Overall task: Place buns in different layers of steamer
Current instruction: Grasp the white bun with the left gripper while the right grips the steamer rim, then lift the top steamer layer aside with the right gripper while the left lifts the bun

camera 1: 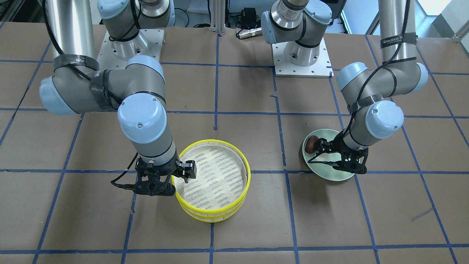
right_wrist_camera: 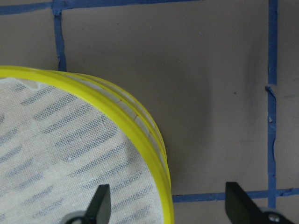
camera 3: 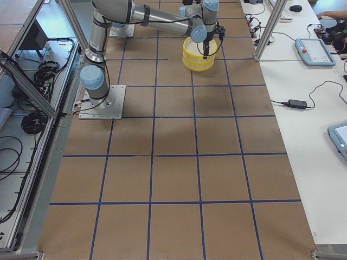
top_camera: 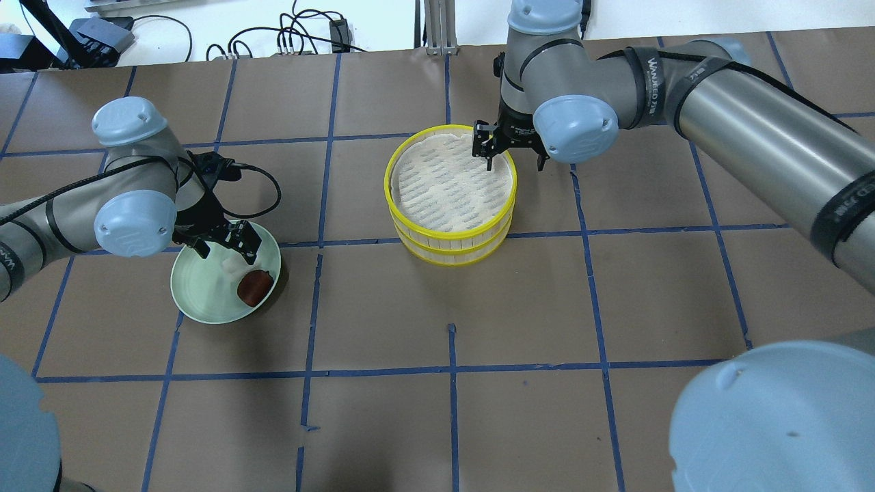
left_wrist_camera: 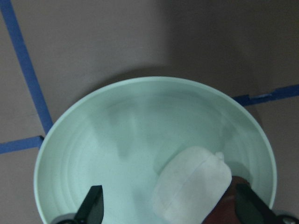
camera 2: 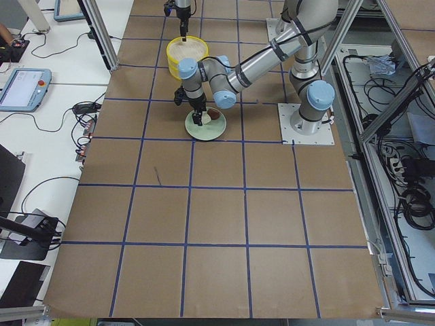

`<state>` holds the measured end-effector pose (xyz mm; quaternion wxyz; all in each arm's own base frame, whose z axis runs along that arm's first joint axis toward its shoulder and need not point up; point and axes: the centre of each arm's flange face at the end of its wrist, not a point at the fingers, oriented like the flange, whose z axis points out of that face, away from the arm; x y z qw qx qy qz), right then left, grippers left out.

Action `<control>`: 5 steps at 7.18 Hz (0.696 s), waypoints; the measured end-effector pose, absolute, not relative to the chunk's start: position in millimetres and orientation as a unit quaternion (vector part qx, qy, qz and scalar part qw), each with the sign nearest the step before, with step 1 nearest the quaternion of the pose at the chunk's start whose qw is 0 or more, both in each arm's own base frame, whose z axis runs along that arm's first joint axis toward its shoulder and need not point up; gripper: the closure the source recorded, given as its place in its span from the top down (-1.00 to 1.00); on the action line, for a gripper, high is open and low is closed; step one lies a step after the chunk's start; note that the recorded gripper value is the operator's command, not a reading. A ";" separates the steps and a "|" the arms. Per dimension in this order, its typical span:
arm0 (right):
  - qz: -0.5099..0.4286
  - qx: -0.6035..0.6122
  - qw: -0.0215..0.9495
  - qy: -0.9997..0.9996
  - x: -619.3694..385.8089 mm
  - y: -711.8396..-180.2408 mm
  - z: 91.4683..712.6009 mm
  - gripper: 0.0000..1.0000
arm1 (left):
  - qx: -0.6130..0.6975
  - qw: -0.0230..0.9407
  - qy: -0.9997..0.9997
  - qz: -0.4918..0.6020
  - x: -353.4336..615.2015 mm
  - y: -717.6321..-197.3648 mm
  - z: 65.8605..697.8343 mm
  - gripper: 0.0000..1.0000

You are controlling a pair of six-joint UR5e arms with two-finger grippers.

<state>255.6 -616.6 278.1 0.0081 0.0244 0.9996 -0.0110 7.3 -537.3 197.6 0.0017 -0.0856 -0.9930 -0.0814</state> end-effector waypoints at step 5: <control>-0.001 0.038 0.003 0.999 251.0 -603.7 281.2 -0.91 | -0.045 -0.008 -0.997 -0.059 7.8 -542.9 204.4 -0.99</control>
